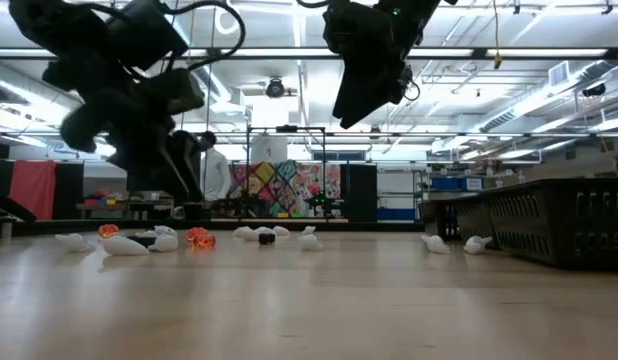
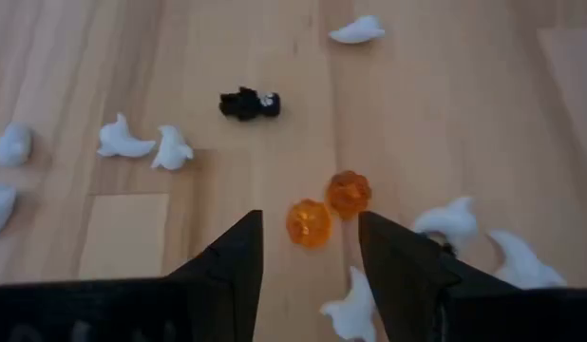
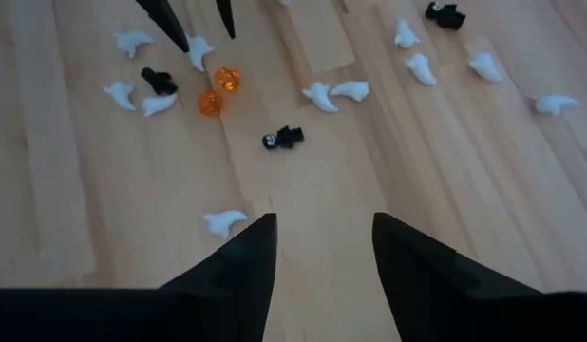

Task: Sort Halloween decoration
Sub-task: Put the orange pumpkin toy into the center black bin

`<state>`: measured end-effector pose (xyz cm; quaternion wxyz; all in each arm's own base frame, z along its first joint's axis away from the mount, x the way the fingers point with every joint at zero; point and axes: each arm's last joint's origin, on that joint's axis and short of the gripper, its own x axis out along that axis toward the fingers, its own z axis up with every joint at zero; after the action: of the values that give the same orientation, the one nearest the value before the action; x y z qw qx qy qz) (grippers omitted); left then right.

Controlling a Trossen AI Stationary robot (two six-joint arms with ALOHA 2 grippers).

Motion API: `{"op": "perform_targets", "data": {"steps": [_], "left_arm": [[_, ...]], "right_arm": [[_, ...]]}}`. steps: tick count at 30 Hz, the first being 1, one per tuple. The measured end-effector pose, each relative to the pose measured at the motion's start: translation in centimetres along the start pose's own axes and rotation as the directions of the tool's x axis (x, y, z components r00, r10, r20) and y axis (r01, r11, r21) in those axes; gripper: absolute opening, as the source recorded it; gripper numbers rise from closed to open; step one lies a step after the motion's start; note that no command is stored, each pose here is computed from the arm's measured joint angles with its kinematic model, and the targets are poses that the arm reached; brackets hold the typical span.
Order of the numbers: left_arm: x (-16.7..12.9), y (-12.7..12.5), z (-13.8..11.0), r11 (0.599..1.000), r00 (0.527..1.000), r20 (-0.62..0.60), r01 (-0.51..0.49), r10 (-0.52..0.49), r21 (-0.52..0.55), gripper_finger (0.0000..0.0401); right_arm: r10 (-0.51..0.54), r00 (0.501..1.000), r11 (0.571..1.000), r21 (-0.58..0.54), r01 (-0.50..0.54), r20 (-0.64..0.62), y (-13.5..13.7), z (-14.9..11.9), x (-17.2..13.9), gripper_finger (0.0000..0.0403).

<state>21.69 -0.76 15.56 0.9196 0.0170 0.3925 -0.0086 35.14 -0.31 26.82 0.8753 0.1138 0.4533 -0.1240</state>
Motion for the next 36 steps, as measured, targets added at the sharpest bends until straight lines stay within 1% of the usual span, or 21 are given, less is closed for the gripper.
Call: {"op": "perform_targets", "data": {"steps": [4,9,16,21,24,31,36], "left_arm": [[1.4,0.0,-0.3,1.000,1.000,-0.029,0.003,-0.003,0.000,0.0185],[2.9,-0.1,-0.7,1.000,0.999,-0.048,0.009,-0.009,0.004,0.0197],[4.5,-0.1,-1.5,1.000,0.995,-0.096,-0.005,0.005,0.008,0.0199],[4.8,-0.1,-1.6,1.000,0.994,-0.105,-0.007,0.008,0.011,0.0195],[4.8,-0.3,-1.7,1.000,0.994,-0.113,-0.003,0.006,0.028,0.0179],[4.8,-0.7,-1.8,0.999,0.993,-0.116,0.006,-0.001,0.047,0.0109],[4.8,-0.7,-1.8,0.999,0.993,-0.117,0.007,-0.001,0.044,0.0074]], "right_arm": [[0.003,1.000,1.000,0.004,-0.003,0.001,0.0,0.0,0.0,0.0179],[0.007,1.000,0.999,0.033,-0.007,0.000,0.0,0.0,0.0,0.0179],[0.015,1.000,0.999,0.050,-0.015,-0.001,0.3,-0.1,0.0,0.0179],[0.017,1.000,0.999,0.048,-0.017,-0.002,0.4,-0.1,0.0,0.0179],[0.017,1.000,0.999,0.049,-0.017,-0.002,0.4,-0.1,0.0,0.0179],[0.017,1.000,0.999,0.048,-0.017,-0.002,0.4,-0.1,0.0,0.0179],[0.017,1.000,0.999,0.048,-0.017,-0.002,0.4,-0.1,0.0,0.0179]]}}
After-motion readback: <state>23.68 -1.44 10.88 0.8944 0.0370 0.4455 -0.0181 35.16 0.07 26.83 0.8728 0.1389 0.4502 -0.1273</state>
